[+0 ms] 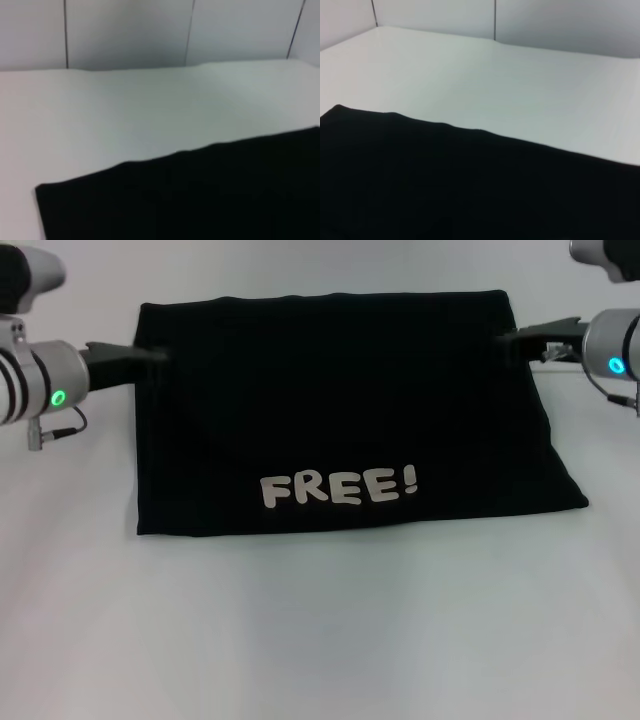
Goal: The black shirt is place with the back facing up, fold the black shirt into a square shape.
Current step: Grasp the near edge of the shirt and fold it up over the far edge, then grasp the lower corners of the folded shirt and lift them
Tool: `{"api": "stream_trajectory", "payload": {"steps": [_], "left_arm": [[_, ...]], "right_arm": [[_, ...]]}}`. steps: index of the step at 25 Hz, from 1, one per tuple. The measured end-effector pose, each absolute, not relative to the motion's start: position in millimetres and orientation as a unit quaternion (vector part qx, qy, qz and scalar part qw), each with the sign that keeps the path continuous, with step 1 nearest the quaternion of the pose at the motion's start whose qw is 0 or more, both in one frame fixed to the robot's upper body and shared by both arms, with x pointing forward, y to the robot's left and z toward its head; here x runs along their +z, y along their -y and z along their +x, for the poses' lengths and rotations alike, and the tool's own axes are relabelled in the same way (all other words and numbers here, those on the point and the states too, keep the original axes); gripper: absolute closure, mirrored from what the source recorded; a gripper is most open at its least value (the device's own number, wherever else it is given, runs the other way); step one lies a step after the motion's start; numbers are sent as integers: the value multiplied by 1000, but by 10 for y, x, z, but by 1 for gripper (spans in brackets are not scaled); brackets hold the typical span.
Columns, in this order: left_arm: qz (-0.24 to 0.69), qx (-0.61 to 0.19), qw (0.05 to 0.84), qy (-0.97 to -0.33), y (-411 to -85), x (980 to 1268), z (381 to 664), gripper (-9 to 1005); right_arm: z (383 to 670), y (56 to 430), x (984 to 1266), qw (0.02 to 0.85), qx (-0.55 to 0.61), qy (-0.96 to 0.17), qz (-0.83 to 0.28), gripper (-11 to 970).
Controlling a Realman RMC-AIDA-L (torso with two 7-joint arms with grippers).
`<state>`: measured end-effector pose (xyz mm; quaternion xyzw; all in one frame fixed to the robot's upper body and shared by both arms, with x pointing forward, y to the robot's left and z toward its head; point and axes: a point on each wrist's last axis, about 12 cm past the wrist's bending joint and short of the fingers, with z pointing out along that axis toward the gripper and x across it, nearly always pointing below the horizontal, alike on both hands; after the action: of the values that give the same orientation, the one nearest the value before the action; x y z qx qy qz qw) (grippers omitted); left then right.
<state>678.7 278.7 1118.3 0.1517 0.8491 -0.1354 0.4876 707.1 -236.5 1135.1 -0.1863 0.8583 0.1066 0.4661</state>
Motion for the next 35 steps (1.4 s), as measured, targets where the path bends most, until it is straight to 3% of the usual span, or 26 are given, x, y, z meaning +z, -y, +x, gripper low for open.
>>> {"api": "stream_trajectory", "payload": {"steps": [7,10,13,16,21,26,35], "left_arm": [[147,-121,488,-852,-2770,11154,6790,841],[145,-119,490,-851,-2779,11165,6795,819],[129,-124,495,-850,-2823,11216,6805,708],[103,-166,489,-850,-2869,11295,6759,597],[103,-267,469,-836,-2959,11430,6502,314],[128,-317,442,-829,-3127,11363,6132,147],[98,-285,402,-865,-3403,11044,5808,96]], "right_arm": [[7013,2384,11269,459,105,-862,-189,888],[7022,2427,11306,469,99,-858,-184,802],[7025,2457,11374,488,96,-850,-174,716],[6995,2494,11442,502,114,-842,-163,476],[6831,2620,11499,503,198,-827,-156,333],[6640,2769,11444,476,254,-826,-165,310],[6480,2956,11320,444,278,-841,-138,269]]}}
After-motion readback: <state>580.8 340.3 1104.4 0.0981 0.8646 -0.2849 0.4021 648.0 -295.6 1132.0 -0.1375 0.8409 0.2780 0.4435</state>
